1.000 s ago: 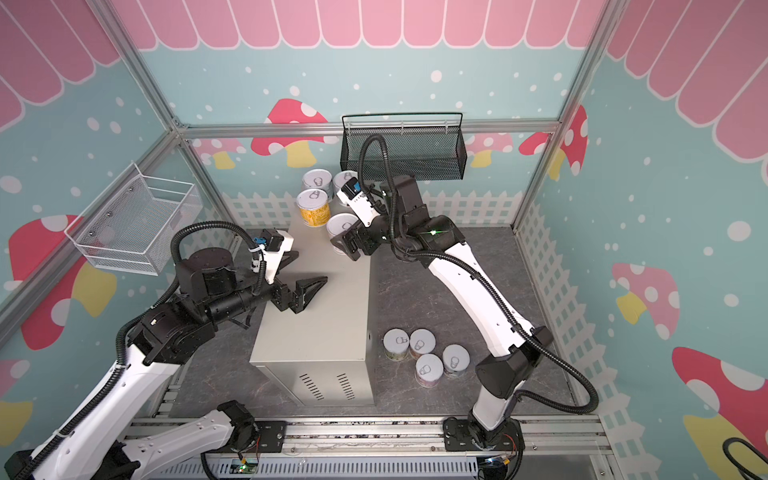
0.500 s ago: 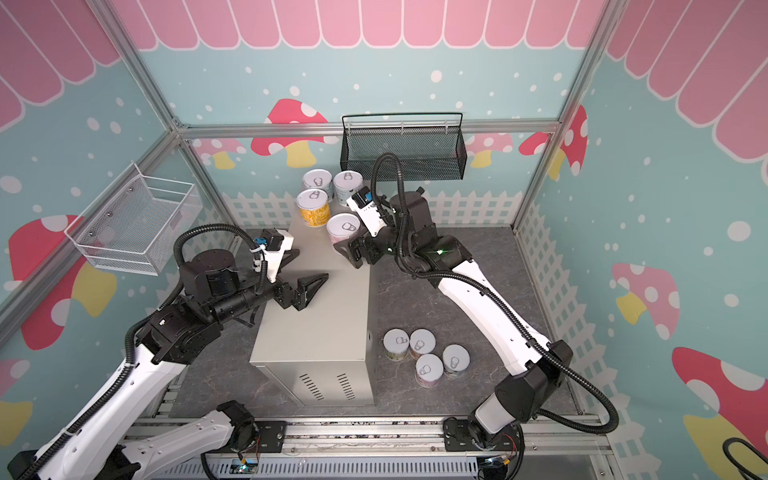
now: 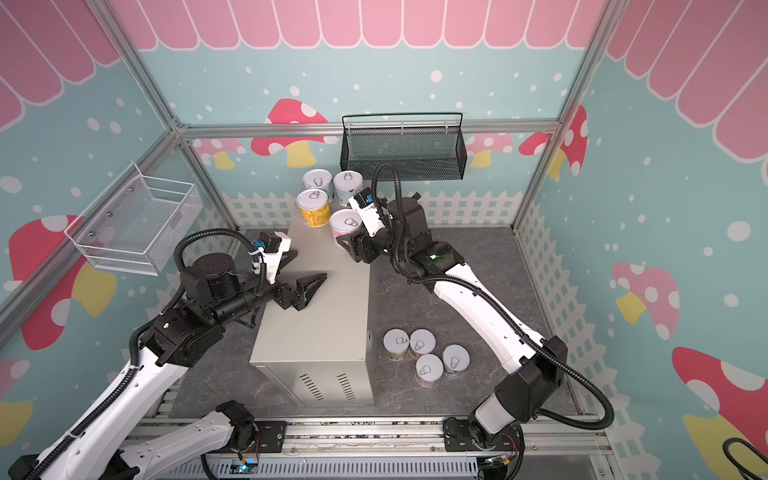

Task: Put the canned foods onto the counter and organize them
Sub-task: 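Open the right gripper and draw it back from the pink can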

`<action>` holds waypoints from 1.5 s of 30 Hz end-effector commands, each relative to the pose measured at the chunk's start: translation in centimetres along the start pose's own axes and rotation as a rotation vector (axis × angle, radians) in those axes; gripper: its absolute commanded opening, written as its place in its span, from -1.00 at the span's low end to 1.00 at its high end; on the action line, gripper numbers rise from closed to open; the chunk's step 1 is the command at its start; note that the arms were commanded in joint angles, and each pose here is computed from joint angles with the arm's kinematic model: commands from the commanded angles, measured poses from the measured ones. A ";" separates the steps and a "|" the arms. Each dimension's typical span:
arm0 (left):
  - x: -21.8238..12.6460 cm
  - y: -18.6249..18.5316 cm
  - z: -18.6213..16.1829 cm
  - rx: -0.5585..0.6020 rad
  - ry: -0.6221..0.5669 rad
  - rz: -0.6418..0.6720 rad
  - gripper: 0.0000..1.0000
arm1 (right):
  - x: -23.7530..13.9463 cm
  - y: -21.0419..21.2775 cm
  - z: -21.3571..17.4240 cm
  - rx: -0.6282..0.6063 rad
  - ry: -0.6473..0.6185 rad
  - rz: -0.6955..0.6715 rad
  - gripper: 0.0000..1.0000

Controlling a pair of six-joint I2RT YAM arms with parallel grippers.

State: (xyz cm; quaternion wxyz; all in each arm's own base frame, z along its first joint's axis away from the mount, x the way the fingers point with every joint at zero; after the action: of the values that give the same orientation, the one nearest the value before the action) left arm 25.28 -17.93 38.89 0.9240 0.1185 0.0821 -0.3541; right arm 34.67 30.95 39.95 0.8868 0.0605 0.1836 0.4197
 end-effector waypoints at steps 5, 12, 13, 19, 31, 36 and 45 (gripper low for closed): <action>-0.3 0.3 0.2 -0.009 -0.040 0.012 0.99 | 1.2 -1.7 1.9 -0.012 -0.071 -0.066 0.29; -0.1 0.5 -0.3 -0.019 -0.041 0.020 0.99 | 3.1 -3.0 1.6 -0.006 -0.055 -0.099 0.25; -0.1 0.5 -0.3 -0.020 -0.041 0.020 0.99 | 3.3 -3.3 1.3 -0.001 -0.051 -0.107 0.25; 0.2 0.5 -0.4 -0.027 -0.041 0.010 0.98 | 4.0 -4.2 0.9 0.010 -0.046 -0.121 0.25; 0.2 0.5 -0.4 -0.030 -0.042 0.007 0.99 | 4.8 -5.0 0.4 0.021 -0.034 -0.119 0.26; 0.2 0.5 -0.4 -0.031 -0.041 0.007 0.99 | 5.0 -4.6 0.5 0.017 -0.034 -0.092 0.26; 0.2 0.5 -0.4 -0.031 -0.041 0.006 0.99 | 5.6 -5.0 0.2 0.024 -0.026 -0.104 0.25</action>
State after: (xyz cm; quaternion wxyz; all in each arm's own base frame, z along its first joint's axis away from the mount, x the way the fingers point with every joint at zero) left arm 25.88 -17.50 38.47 0.9292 0.1013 0.0738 -0.3477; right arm 40.93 31.83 39.73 0.9124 0.0675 0.1398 0.3787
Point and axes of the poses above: each gripper's point midway between its finger pads, its own x axis out along the fingers, its own y axis along the line the jaws close on, z = x × y, the point moved 2 cm from there along -x, back along the fingers, and after that the axes turned 11 degrees about x, right-handed, at the moved point
